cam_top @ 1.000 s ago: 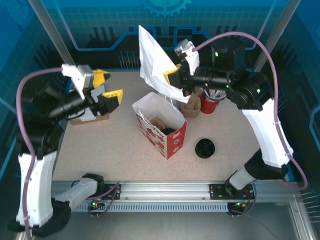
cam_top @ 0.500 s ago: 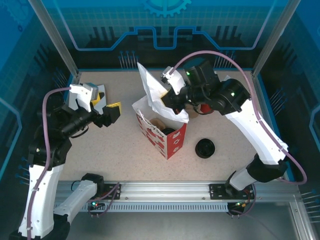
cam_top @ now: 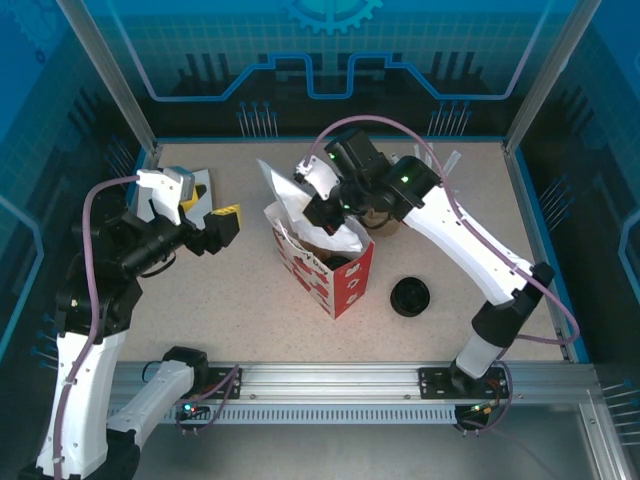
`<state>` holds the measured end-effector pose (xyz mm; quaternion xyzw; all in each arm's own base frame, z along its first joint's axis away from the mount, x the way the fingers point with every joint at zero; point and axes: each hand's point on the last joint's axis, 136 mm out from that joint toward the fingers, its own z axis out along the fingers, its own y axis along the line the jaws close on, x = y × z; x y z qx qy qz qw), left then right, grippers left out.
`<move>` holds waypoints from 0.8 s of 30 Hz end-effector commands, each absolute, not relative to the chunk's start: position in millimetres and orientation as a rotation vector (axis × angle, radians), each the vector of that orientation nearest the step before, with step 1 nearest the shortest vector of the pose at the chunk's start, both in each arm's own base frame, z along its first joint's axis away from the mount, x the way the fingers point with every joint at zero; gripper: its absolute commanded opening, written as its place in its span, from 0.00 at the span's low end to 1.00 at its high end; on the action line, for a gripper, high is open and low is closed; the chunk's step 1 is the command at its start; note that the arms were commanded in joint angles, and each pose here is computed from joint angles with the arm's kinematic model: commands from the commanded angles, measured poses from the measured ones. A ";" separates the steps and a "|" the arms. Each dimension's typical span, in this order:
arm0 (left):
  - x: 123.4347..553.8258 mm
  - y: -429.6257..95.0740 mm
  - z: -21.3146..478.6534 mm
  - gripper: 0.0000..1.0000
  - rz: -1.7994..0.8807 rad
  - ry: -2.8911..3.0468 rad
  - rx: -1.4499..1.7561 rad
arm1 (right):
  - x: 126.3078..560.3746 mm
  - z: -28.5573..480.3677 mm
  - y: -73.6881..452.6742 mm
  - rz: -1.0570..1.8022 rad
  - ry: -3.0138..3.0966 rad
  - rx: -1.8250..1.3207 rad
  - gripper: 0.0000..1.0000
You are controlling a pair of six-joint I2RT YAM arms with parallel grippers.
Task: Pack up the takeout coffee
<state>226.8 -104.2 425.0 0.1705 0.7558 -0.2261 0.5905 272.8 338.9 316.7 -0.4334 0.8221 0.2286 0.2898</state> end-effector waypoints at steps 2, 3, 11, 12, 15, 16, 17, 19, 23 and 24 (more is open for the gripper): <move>226.8 -103.4 424.1 0.89 -0.527 1.760 0.381 | 273.9 294.2 352.9 0.618 2.191 -1.237 0.05; 227.4 -103.4 423.5 0.89 -0.526 1.761 0.381 | 274.7 288.2 352.1 0.610 2.198 -1.240 0.05; 229.9 -102.6 423.5 0.89 -0.521 1.763 0.375 | 278.4 266.4 324.5 0.529 2.251 -1.203 0.09; 230.3 -102.9 424.3 0.89 -0.523 1.761 0.374 | 279.6 266.4 318.3 0.501 2.253 -1.196 0.09; 232.3 -103.9 424.3 0.89 -0.532 1.765 0.371 | 280.2 260.5 301.7 0.407 2.304 -1.201 0.09; 233.0 -104.1 424.0 0.89 -0.534 1.767 0.370 | 279.6 258.1 297.9 0.387 2.321 -1.202 0.08; 233.5 -103.9 423.9 0.89 -0.534 1.767 0.368 | 279.1 256.7 295.3 0.374 2.333 -1.195 0.08; 234.5 -104.0 423.2 0.89 -0.536 1.770 0.366 | 278.7 252.3 290.3 0.354 2.358 -1.178 0.08; 235.9 -104.1 422.5 0.89 -0.537 1.775 0.364 | 274.8 241.6 286.0 0.341 2.406 -1.180 0.09; 236.7 -104.2 422.2 0.89 -0.536 1.777 0.365 | 273.0 237.5 286.3 0.347 2.423 -1.186 0.09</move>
